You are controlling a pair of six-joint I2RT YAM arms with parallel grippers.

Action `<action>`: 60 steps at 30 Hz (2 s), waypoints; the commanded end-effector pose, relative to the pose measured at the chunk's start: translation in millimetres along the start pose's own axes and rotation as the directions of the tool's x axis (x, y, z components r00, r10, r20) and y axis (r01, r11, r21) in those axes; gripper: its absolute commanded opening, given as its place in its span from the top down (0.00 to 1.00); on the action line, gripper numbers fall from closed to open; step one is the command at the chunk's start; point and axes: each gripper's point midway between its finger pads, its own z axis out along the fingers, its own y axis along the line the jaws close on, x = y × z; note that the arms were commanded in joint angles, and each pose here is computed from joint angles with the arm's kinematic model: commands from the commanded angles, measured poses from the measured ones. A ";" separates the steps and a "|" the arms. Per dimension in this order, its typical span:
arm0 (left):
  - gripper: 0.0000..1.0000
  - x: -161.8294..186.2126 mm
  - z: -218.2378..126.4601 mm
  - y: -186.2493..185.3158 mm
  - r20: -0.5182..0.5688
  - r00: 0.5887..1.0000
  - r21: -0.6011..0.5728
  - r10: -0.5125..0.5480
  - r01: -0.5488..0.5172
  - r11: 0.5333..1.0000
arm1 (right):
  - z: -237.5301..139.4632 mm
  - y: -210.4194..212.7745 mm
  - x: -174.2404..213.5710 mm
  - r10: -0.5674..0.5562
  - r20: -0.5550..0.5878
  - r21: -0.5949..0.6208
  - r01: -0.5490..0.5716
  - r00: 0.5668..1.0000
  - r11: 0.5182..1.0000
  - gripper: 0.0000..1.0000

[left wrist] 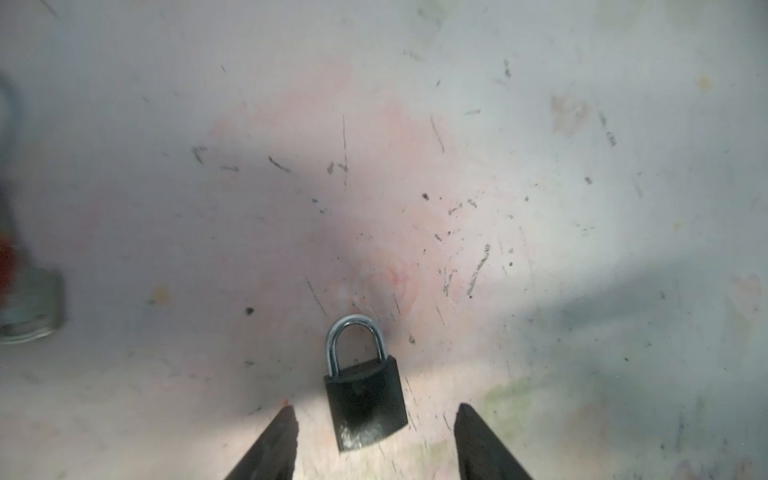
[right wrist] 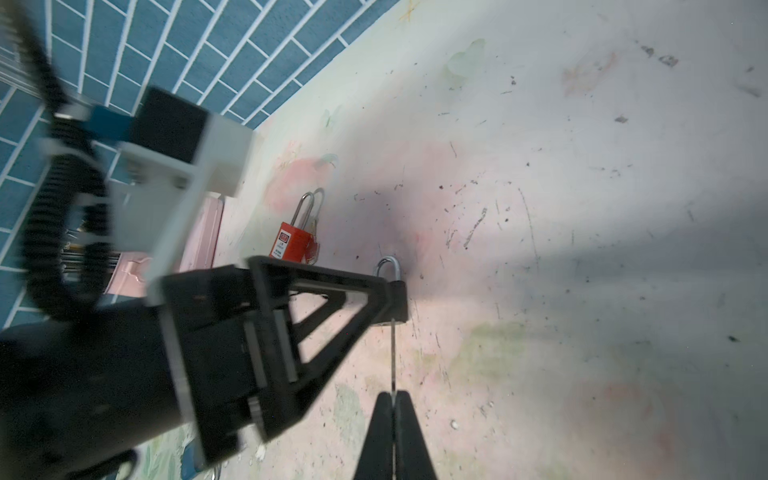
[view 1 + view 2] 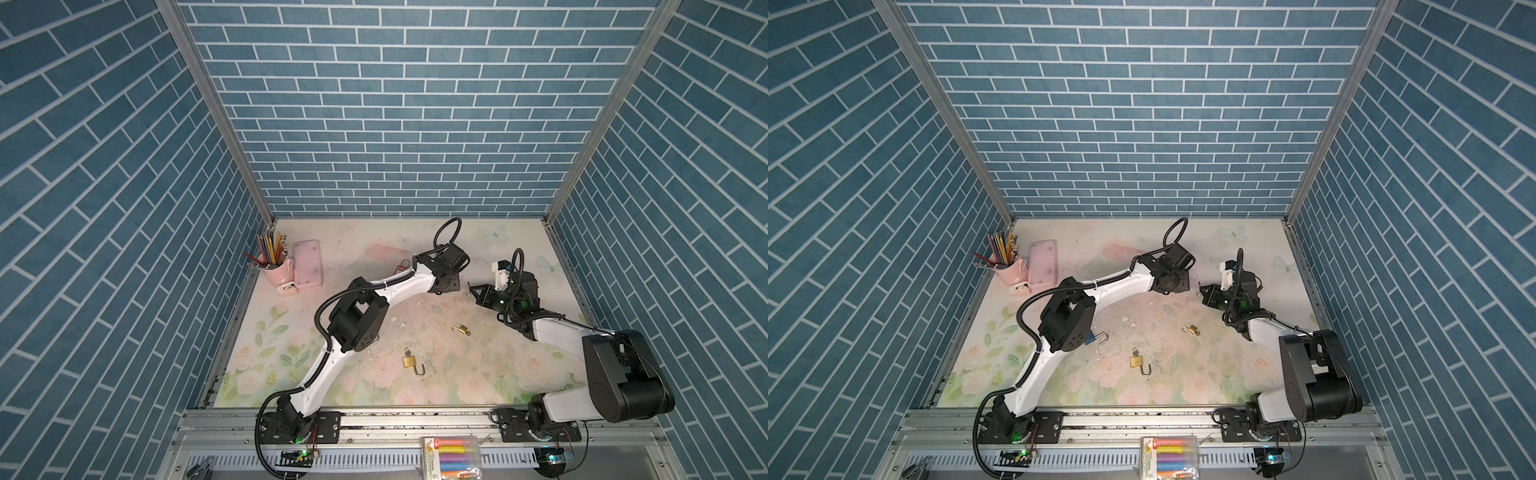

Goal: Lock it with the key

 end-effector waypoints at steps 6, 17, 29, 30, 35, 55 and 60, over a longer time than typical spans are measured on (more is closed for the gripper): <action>0.28 -82.2 -138.2 14.4 0.416 0.909 0.049 0.016 -0.040 0.998 | 30.1 -6.7 -1.4 0.018 -0.090 -0.012 -0.019 0.996 1.000 1.00; 0.13 -65.4 -209.7 98.1 0.614 0.787 0.140 -0.050 -0.047 0.989 | 70.5 -10.6 1.7 -0.007 -0.212 -0.042 -0.002 0.977 0.999 1.00; 0.13 -53.2 -212.1 117.3 0.611 0.788 0.165 -0.080 -0.028 0.986 | 91.4 -8.7 17.7 -0.075 -0.301 -0.024 0.071 0.951 0.997 1.00; 0.13 -53.2 -210.8 116.6 0.607 0.790 0.169 -0.082 -0.028 0.985 | 92.1 -8.8 18.7 -0.077 -0.305 -0.020 0.075 0.949 0.997 1.00; 0.14 -52.0 -207.1 113.7 0.593 0.801 0.180 -0.086 -0.028 0.983 | 92.3 -9.6 17.6 -0.081 -0.304 -0.006 0.084 0.949 0.996 0.91; 0.13 -44.5 -227.3 146.3 0.624 0.771 0.156 -0.126 0.035 0.987 | 8.5 39.9 -28.7 -0.199 -0.084 0.011 0.200 0.976 0.980 0.58; 0.13 -21.1 -213.8 172.8 0.520 0.812 0.213 -0.265 0.178 0.961 | -24.0 41.5 4.3 -0.219 -0.123 0.001 0.221 0.968 0.975 0.54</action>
